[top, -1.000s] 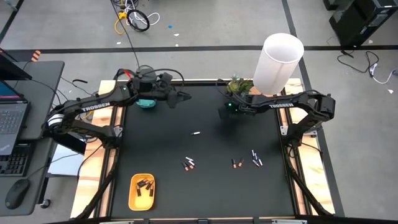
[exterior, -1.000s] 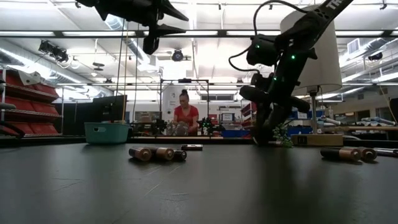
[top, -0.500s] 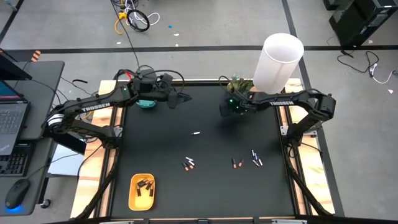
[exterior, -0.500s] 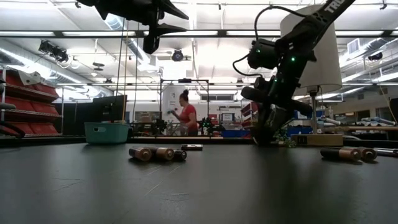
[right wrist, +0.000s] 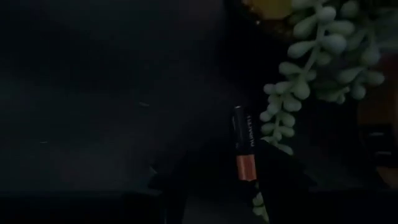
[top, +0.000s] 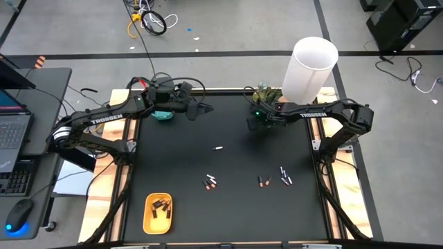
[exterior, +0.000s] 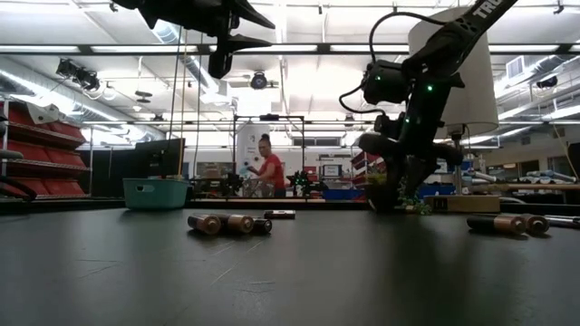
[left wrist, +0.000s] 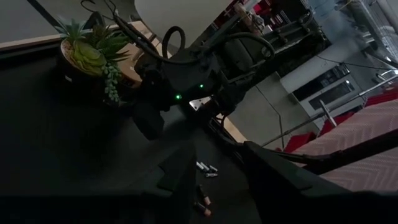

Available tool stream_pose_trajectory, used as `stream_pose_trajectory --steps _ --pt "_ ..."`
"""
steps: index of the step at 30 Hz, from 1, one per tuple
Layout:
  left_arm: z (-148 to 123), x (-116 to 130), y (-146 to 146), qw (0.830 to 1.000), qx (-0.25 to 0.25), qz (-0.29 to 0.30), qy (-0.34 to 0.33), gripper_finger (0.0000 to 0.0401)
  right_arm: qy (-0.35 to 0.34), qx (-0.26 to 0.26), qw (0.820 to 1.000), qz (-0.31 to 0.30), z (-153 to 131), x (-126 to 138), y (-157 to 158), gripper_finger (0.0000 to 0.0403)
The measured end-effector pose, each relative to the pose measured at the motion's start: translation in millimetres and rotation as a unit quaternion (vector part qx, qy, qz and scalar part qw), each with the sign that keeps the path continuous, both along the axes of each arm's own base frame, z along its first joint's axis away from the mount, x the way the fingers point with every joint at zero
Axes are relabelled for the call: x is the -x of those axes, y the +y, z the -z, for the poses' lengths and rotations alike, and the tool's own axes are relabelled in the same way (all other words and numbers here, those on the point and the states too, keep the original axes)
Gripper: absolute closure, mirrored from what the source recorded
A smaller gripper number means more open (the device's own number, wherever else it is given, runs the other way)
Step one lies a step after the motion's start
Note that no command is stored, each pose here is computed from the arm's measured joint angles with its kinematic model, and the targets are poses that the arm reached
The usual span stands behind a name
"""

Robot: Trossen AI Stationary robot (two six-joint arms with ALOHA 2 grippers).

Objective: Sort batteries
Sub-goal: Put the black battery into the yellow bin

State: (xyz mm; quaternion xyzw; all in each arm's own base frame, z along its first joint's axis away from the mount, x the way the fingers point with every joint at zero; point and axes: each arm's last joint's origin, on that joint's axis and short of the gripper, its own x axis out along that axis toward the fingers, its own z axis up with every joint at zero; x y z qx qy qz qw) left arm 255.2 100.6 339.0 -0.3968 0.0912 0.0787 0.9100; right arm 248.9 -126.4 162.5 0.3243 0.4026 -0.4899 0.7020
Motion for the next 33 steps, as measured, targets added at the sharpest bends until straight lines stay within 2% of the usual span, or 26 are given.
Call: stream_pose_trajectory --steps 9,14,16,21,31,33 --pt "0.0 0.0 0.5 1.0 -0.002 -0.008 0.001 0.0254 -0.004 -0.005 1.0 -0.002 29.9 13.4 0.4 0.0238" --pt "0.0 0.1 0.7 1.0 -0.003 -0.012 0.001 0.0254 0.007 -0.019 0.999 -0.026 40.6 9.0 6.2 0.0245" --pt "-0.1 0.1 0.8 1.0 -0.003 -0.013 0.001 0.0254 0.014 -0.004 0.999 -0.034 39.9 6.0 9.6 0.0253" --pt "-0.1 0.0 0.8 1.0 -0.004 -0.014 0.001 0.0254 0.025 0.011 0.996 -0.089 33.9 -4.3 14.6 0.0287" --pt "-0.7 -0.1 0.9 1.0 -0.005 -0.014 -0.003 0.0254 0.021 -0.006 0.994 -0.109 36.3 -1.2 16.0 0.0376" --pt "-0.8 -0.2 1.0 1.0 -0.005 -0.014 -0.003 0.0254 0.019 -0.009 0.993 -0.117 35.9 -1.8 16.7 0.0383"
